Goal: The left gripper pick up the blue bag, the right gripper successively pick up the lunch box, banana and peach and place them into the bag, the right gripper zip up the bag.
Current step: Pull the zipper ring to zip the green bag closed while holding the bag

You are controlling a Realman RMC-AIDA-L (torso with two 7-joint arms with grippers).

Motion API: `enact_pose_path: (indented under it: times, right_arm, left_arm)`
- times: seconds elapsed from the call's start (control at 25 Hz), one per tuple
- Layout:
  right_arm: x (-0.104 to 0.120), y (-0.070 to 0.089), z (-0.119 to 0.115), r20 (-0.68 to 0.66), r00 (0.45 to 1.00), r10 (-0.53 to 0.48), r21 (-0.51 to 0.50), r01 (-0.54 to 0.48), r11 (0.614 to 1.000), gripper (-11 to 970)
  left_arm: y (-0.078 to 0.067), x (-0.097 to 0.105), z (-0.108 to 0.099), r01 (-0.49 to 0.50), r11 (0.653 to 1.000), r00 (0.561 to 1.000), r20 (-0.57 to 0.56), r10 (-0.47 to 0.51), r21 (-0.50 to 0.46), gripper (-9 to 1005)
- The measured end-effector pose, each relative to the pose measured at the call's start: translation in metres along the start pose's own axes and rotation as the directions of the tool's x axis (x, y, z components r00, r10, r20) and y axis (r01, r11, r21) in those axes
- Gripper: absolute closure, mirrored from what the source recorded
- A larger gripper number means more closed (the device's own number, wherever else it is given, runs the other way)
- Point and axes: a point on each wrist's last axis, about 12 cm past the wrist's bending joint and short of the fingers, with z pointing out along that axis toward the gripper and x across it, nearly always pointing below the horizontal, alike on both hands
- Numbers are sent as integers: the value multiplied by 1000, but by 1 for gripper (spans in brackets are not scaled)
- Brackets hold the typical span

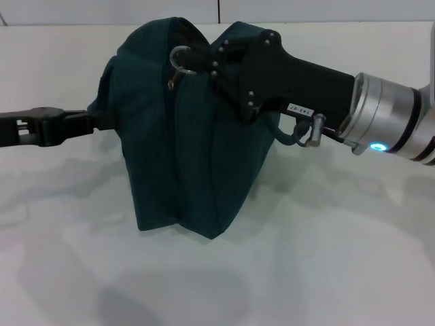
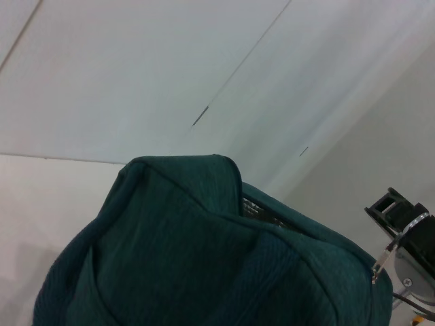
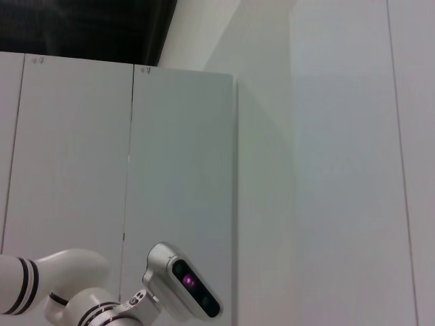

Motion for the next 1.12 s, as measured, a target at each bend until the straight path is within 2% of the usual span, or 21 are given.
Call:
enact_pose_path:
  times: [0.64, 1.12]
  right_arm:
    - [-2, -4, -1, 7, 999, 48, 12, -48, 999, 898]
    - [1, -13, 3, -15, 985, 171, 22, -170, 985, 897]
  left_arm:
    - [-2, 3, 5, -1, 1000, 1000, -21, 2, 24, 990]
    - [-4, 4, 17, -16, 996, 999, -36, 19, 88, 994]
